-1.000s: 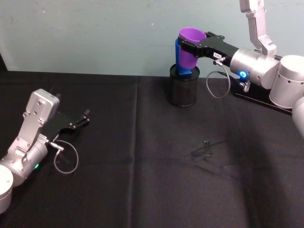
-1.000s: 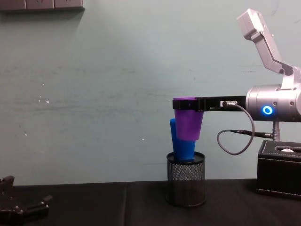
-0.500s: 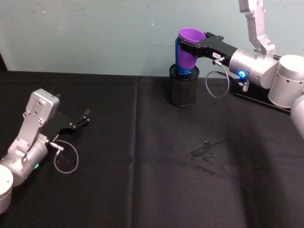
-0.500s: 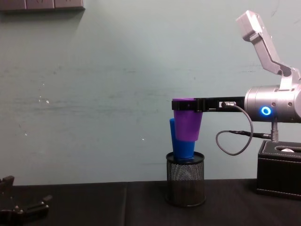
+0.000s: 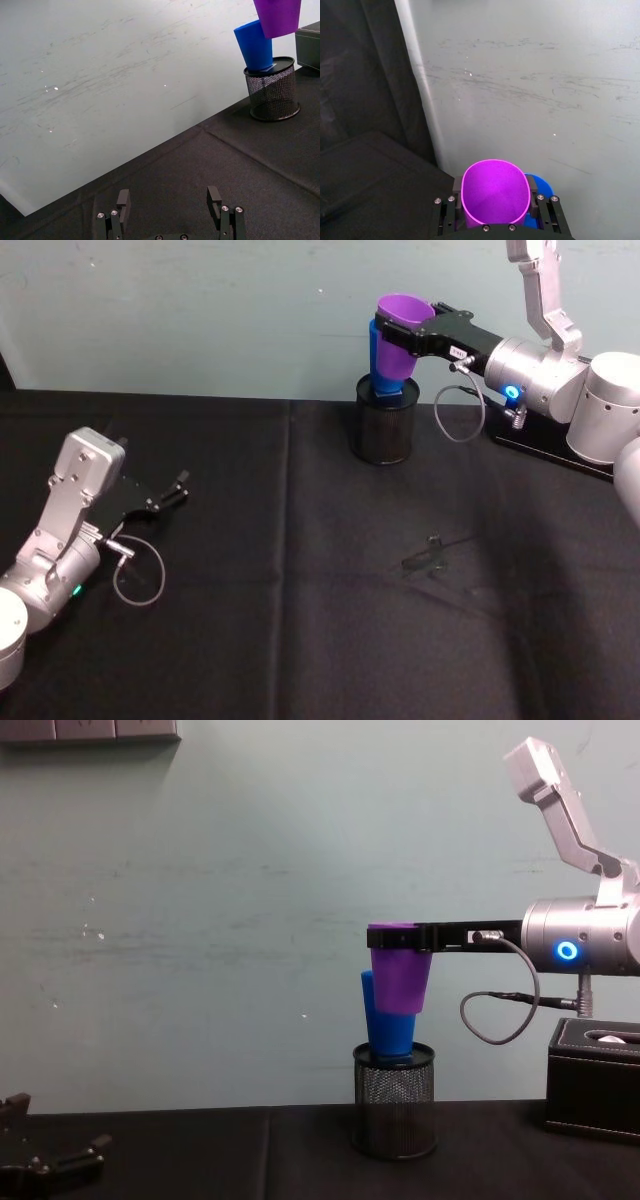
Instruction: Pick up one cup with a gripper and tap it against the other cup.
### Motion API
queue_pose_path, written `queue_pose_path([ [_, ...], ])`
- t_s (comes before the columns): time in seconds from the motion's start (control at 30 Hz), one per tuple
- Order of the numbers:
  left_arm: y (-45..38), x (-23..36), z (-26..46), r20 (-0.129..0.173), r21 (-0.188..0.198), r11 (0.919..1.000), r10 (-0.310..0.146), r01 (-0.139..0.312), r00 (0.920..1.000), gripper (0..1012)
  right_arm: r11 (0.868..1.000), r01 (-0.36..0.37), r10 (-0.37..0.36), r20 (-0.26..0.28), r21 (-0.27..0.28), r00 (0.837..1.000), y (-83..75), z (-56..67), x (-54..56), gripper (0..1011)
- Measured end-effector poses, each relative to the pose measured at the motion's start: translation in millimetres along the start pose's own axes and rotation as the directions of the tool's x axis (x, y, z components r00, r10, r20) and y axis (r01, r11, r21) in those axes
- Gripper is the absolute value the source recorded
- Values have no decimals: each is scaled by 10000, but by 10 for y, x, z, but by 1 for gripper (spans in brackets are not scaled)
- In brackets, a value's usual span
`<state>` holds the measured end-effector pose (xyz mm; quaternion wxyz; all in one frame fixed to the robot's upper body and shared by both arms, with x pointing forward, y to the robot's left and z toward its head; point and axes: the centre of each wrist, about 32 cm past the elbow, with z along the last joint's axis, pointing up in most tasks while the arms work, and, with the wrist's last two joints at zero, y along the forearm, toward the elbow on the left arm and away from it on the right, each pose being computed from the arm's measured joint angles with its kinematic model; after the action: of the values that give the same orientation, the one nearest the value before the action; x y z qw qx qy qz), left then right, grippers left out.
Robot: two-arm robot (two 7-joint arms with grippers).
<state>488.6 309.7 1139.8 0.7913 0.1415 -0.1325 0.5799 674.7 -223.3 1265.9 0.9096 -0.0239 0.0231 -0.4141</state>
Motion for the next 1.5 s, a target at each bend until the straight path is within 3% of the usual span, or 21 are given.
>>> queue_pose_path([
  [1.5,0,0,0,0,1,10000,1,-1,10000,1005,9999,-98,99,67,-26,9999,26,27,-6,720],
])
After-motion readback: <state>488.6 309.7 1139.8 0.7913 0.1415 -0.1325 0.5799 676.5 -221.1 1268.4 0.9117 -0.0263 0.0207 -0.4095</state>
